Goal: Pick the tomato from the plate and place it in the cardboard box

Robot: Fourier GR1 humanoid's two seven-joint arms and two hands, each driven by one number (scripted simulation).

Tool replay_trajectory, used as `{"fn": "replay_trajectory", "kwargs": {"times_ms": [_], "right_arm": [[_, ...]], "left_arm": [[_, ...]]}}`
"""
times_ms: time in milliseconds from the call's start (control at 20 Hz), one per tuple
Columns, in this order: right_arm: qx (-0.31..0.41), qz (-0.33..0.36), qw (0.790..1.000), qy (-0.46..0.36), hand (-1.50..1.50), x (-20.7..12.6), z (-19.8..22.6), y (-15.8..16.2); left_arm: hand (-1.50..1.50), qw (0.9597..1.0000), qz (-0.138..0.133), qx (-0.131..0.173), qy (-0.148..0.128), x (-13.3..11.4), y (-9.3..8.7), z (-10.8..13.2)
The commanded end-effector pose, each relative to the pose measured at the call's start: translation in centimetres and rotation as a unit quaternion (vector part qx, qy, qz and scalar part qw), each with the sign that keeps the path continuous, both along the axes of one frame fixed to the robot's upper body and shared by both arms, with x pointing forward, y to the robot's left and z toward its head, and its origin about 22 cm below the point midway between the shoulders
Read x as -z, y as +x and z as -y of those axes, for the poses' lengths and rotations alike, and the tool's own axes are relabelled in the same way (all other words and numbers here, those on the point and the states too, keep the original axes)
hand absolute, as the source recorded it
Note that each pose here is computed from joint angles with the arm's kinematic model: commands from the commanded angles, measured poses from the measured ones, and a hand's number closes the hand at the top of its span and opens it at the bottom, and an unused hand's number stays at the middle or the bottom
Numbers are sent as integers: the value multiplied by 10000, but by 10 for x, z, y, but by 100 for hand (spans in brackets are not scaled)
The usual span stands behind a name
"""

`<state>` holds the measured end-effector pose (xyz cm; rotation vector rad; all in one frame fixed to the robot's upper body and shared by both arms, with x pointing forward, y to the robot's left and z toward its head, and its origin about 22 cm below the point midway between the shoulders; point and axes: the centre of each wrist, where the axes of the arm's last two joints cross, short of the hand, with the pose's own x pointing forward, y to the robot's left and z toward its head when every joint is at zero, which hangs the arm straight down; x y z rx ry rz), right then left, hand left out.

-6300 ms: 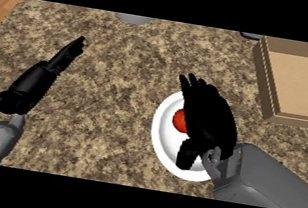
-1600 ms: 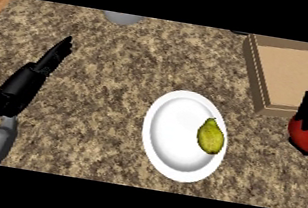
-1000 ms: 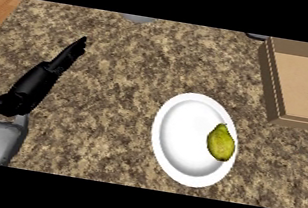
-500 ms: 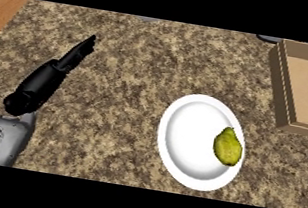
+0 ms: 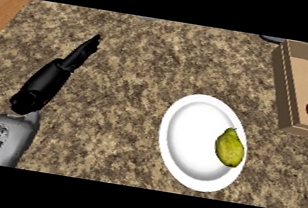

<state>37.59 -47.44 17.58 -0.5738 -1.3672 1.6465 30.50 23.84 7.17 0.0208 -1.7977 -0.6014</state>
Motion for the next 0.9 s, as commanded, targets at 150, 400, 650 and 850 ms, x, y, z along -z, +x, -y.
{"fn": "replay_trajectory", "kwargs": {"times_ms": [150,400,650,850], "right_arm": [[-910,2,9721,2161,-150,11,-16,14],[-225,-371,9031,4271,-150,33,-23,19],[543,-748,8555,5094,-150,22,-8,14],[822,-664,8290,5491,-150,10,4,9]], "left_arm": [[0,10000,-35,-49,13,-4,3,-12],[0,9999,-108,-31,-17,2,0,-3],[0,10000,-42,-5,-61,-2,1,3],[0,9999,98,-4,-35,-8,5,-4]]}}
